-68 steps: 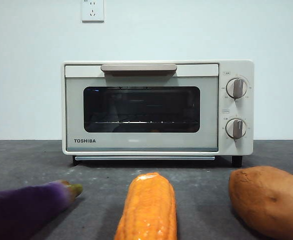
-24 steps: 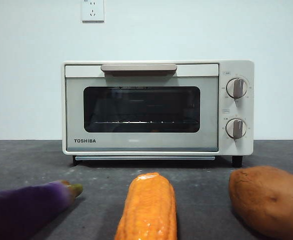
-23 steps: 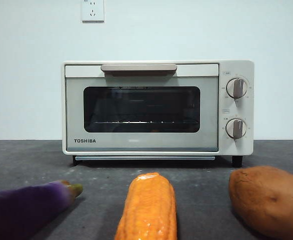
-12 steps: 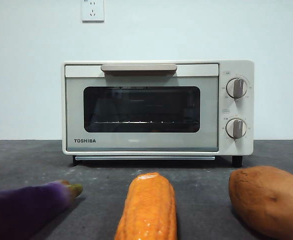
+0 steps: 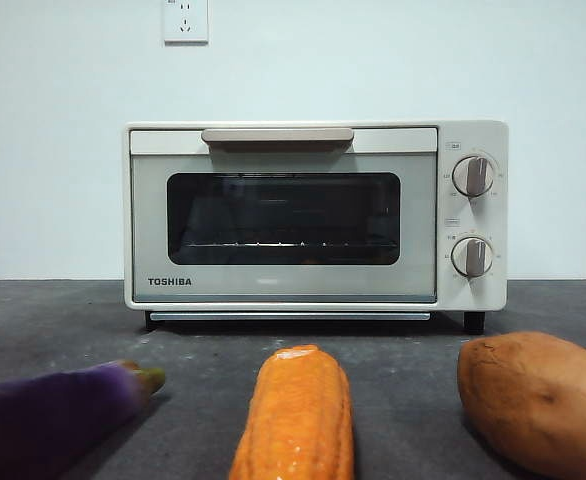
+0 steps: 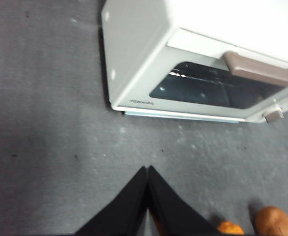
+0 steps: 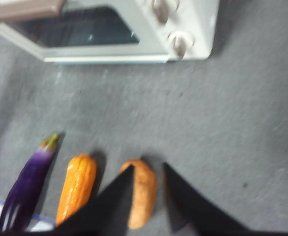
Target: Take the eggplant from the table,put the eggplant in the oven
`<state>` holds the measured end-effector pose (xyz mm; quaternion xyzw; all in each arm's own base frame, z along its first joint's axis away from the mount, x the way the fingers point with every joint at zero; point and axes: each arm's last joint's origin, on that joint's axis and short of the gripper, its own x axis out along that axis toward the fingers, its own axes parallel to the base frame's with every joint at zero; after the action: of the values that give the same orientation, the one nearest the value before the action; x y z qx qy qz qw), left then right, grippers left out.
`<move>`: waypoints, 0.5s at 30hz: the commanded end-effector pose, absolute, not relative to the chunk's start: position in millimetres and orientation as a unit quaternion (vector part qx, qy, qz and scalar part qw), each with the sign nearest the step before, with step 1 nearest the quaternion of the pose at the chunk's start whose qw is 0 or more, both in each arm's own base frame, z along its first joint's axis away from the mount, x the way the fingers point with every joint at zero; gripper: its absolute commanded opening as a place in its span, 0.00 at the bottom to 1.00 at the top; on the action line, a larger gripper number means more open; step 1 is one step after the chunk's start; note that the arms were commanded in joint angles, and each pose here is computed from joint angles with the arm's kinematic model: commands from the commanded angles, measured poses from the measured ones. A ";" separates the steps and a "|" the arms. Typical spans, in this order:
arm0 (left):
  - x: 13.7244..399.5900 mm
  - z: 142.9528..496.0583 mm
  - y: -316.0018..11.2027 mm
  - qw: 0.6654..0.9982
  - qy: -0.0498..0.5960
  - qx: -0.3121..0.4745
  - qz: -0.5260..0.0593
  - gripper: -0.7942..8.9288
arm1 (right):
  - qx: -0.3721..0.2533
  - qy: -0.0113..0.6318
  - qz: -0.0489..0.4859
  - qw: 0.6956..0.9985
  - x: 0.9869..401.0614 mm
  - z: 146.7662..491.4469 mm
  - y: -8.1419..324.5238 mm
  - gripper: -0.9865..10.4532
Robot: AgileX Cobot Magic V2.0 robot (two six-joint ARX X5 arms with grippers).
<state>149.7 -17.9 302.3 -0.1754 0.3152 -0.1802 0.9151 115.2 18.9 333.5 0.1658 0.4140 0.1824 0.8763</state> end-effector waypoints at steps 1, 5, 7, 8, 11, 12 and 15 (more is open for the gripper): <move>150.1 310.1 -21.3 0.918 0.304 -0.164 -0.197 0.09 | 0.172 0.430 0.205 0.862 124.6 334.0 22.3 0.30; 149.6 310.2 -24.9 0.915 0.306 -0.160 -0.208 0.09 | 0.199 0.444 0.228 0.843 141.1 330.9 31.0 0.42; 149.2 310.2 -27.4 0.913 0.307 -0.158 -0.216 0.09 | 0.213 0.444 0.245 0.835 149.3 330.5 37.2 0.45; 149.0 310.2 -28.4 0.913 0.308 -0.157 -0.218 0.09 | 0.217 0.444 0.252 0.832 152.4 330.3 39.9 0.45; 148.5 310.2 -30.7 0.911 0.309 -0.154 -0.226 0.09 | 0.221 0.443 0.271 0.826 161.8 329.4 50.5 0.45; 148.4 310.2 -31.1 0.911 0.309 -0.154 -0.227 0.09 | 0.221 0.444 0.279 0.822 164.4 328.8 55.4 0.45; 148.2 310.2 -32.0 0.910 0.310 -0.153 -0.229 0.09 | 0.219 0.453 0.312 0.806 169.8 326.7 75.8 0.45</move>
<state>147.3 -31.2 302.8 -0.1589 0.3213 -0.2226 0.9066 167.9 68.8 322.3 0.2060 0.4513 0.3044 0.8132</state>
